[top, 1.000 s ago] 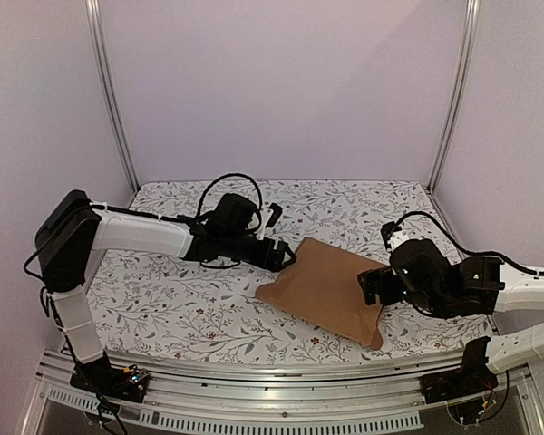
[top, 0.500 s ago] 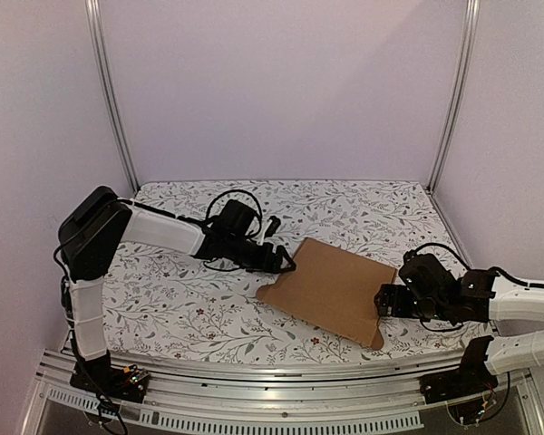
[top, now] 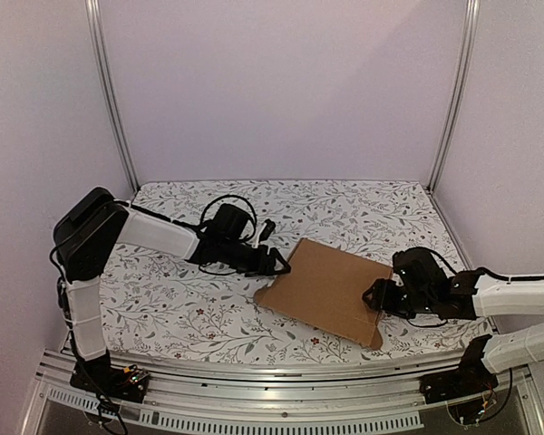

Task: Fold the paper box

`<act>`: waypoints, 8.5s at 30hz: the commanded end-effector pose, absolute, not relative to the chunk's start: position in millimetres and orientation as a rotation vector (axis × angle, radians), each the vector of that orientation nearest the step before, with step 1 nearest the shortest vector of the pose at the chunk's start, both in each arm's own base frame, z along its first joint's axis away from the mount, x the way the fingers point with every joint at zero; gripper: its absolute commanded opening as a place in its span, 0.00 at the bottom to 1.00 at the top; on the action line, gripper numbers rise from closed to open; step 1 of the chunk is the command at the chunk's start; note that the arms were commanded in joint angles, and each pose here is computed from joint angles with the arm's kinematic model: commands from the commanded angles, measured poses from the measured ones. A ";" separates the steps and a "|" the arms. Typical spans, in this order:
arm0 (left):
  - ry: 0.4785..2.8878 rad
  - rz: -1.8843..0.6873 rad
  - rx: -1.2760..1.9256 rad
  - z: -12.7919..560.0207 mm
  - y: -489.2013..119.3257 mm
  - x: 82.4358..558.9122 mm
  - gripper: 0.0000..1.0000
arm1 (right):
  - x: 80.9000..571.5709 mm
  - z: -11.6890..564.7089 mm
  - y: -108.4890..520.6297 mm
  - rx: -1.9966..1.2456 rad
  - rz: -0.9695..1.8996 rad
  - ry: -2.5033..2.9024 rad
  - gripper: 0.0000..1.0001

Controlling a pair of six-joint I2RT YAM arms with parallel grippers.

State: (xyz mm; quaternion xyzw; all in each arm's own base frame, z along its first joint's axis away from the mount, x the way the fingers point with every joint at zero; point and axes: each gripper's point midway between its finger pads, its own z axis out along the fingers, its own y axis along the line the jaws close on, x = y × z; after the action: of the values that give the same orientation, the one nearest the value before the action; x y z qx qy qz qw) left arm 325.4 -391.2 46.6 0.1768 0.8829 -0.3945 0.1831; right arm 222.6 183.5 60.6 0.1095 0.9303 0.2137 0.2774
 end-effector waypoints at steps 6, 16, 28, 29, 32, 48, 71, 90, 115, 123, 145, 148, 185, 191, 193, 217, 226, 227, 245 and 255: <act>2.550 -1.052 0.396 38.1 -347.5 297.2 0.62 | 235.6 57.1 241.0 0.128 0.785 2.543 0.50; 2.548 -0.946 0.287 47.0 -296.3 264.2 0.57 | 253.2 42.8 281.2 -0.100 0.778 2.621 0.41; 2.514 -0.872 0.268 64.6 -277.6 260.7 0.56 | 278.2 72.9 273.2 -0.103 0.723 2.555 0.51; 2.513 -0.864 0.270 66.0 -276.6 260.9 0.56 | 280.5 75.0 270.1 -0.095 0.722 2.551 0.51; 2.503 -0.847 0.276 70.1 -275.6 262.9 0.57 | 286.8 82.3 266.3 -0.084 0.730 2.533 0.52; 2.462 -0.827 0.256 82.6 -270.6 268.7 0.64 | 299.6 59.3 268.5 -0.069 0.729 2.578 0.38; 2.423 -0.936 0.087 80.7 -243.2 270.2 0.99 | 279.8 34.9 243.3 -0.019 0.696 2.618 0.00; 2.487 -1.314 -0.036 53.0 -281.7 255.6 0.99 | 264.2 5.6 218.5 0.099 0.670 2.640 0.00; 2.339 -1.652 -0.109 70.4 -317.5 267.9 0.95 | 249.9 -11.2 198.3 0.141 0.641 2.662 0.00; 2.318 -1.704 -0.106 78.9 -322.3 268.8 0.76 | 249.2 -9.5 197.5 0.141 0.645 2.656 0.00; 2.307 -1.856 0.013 124.6 -315.3 254.4 0.36 | 250.9 117.9 209.0 -0.232 0.747 2.344 0.31; 2.308 -1.884 0.047 135.6 -314.0 251.0 0.31 | 243.7 153.4 213.7 -0.357 0.784 2.238 0.45; 2.100 -2.116 0.602 232.8 -290.1 182.3 0.10 | 115.7 283.6 261.7 -1.643 -0.444 0.811 0.99; 2.095 -2.116 0.630 233.2 -291.4 179.6 0.11 | 106.4 266.4 276.3 -1.645 -0.608 0.636 0.99; 2.089 -2.121 0.657 234.7 -293.7 176.6 0.10 | 103.9 266.9 282.0 -1.622 -0.629 0.588 0.99; 2.124 -2.097 0.723 228.2 -300.9 167.0 0.11 | 95.7 262.8 305.3 -1.577 -0.647 0.566 0.73; 2.137 -2.090 0.715 227.0 -301.6 168.9 0.33 | 97.0 275.4 305.6 -1.522 -0.584 0.647 0.59; 2.142 -2.084 0.708 227.0 -301.8 170.3 0.40 | 97.6 277.4 304.9 -1.515 -0.573 0.664 0.57; 2.336 -1.229 0.395 226.5 -238.4 235.1 1.00 | 101.9 251.4 281.5 -1.432 -0.175 1.184 0.52; 2.227 -0.966 0.341 249.9 -201.7 236.5 1.00 | 113.8 209.1 292.6 -1.418 0.230 1.480 0.51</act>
State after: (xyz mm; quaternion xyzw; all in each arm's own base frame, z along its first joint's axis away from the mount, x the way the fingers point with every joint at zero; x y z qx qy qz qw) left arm 233.6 -221.6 254.4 0.1415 0.8406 -0.4210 0.3101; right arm 114.7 283.4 214.9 -0.6275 0.5563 -0.0234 0.5443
